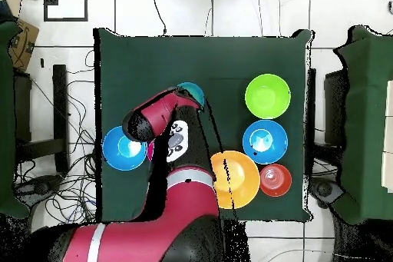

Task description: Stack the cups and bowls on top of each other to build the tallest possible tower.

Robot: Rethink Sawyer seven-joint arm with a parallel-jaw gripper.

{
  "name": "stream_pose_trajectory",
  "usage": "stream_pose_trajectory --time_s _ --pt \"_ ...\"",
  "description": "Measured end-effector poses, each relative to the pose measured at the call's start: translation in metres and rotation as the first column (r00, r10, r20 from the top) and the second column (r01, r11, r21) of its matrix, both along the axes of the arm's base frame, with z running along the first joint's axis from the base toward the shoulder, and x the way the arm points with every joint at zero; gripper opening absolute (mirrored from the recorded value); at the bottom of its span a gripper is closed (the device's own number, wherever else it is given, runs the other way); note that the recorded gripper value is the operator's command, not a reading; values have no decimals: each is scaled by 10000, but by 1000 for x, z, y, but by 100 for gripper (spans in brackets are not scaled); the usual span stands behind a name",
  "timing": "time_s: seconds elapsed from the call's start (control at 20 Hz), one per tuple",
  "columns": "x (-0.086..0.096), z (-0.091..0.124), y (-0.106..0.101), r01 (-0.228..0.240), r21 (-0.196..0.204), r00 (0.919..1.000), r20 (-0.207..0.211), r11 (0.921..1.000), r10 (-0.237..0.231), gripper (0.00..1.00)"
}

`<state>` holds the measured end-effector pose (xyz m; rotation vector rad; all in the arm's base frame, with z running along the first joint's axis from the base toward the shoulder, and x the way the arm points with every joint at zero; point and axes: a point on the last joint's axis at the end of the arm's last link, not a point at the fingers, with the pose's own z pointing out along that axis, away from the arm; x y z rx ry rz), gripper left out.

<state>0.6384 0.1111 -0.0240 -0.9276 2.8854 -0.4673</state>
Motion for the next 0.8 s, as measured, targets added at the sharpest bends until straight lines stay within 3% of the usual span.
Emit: stream_pose_trajectory --time_s 0.45,0.8 --pt "3 -1 1 -173 -171 9996 222 9997 177 0" --pt "18 6 0 -60 -155 9984 555 9999 68 0"
